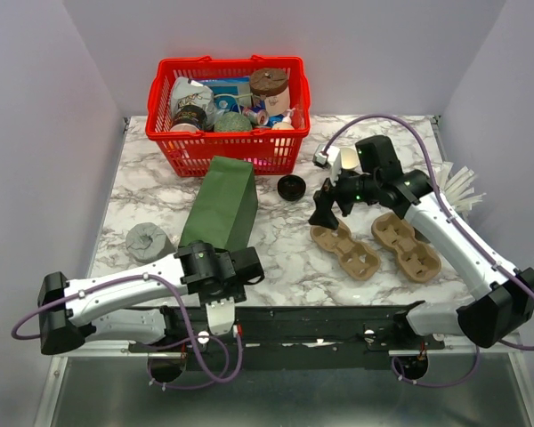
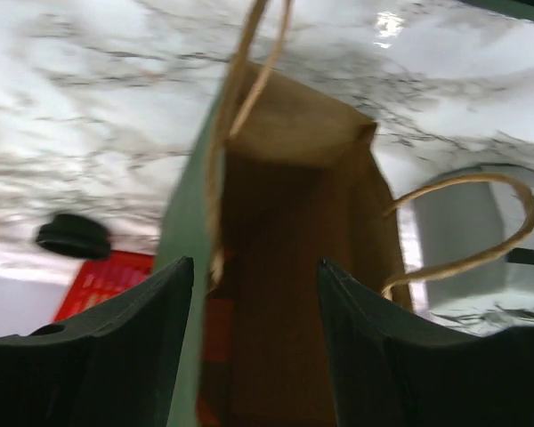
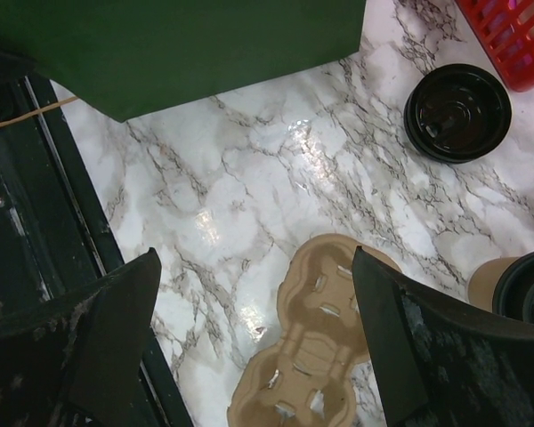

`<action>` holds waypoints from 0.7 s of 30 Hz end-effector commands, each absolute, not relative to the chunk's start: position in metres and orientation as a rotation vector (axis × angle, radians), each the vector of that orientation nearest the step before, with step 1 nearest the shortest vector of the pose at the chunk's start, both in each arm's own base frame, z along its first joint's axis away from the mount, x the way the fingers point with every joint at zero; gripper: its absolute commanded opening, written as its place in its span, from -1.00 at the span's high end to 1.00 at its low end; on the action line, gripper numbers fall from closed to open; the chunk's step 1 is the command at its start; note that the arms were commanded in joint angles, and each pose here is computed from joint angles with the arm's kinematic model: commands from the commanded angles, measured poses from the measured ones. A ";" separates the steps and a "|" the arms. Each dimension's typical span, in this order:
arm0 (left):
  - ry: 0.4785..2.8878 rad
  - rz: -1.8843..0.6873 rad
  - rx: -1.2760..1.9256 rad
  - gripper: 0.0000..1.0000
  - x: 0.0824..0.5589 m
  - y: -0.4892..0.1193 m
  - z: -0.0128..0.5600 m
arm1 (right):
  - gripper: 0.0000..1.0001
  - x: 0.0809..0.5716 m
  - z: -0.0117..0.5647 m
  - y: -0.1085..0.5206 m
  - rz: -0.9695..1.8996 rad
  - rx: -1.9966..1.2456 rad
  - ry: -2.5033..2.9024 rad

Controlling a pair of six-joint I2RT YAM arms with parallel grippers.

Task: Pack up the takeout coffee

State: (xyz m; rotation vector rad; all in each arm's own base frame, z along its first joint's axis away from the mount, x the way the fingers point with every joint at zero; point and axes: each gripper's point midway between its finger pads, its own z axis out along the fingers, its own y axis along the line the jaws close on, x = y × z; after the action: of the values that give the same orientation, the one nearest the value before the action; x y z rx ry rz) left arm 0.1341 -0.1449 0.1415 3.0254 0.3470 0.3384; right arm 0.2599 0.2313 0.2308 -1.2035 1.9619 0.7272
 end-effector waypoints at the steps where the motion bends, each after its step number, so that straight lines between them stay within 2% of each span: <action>1: 0.473 0.582 2.924 -0.19 0.163 -0.154 0.149 | -0.93 0.270 0.247 0.237 0.737 -1.189 1.919; 5: 0.445 0.639 2.805 -0.01 0.172 -0.168 0.154 | -0.93 0.268 0.245 0.239 0.753 -1.190 1.924; 6: 0.452 0.654 2.784 0.10 0.175 -0.170 0.156 | -0.93 0.268 0.245 0.239 0.757 -1.190 1.924; 11: 0.546 0.737 2.671 0.36 0.187 -0.174 0.168 | -0.93 0.268 0.241 0.241 0.770 -1.188 1.938; 12: 0.579 0.743 2.647 0.49 0.188 -0.175 0.171 | -0.93 0.269 0.241 0.241 0.773 -1.187 1.940; 14: 0.628 0.763 2.608 0.62 0.192 -0.176 0.178 | -0.93 0.271 0.241 0.242 0.772 -1.185 1.940; 17: 0.743 0.761 2.545 0.97 0.194 -0.174 0.187 | -0.93 0.274 0.242 0.243 0.769 -1.183 1.943; 21: 0.913 0.712 2.417 1.00 0.194 -0.175 0.204 | -0.93 0.280 0.244 0.241 0.737 -1.192 1.963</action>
State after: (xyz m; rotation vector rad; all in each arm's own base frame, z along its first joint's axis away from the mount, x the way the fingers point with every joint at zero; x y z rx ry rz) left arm 0.1867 -0.1733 0.1740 2.6194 0.6857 0.7030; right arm 0.2694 0.2383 0.2280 -1.1994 1.9861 0.7474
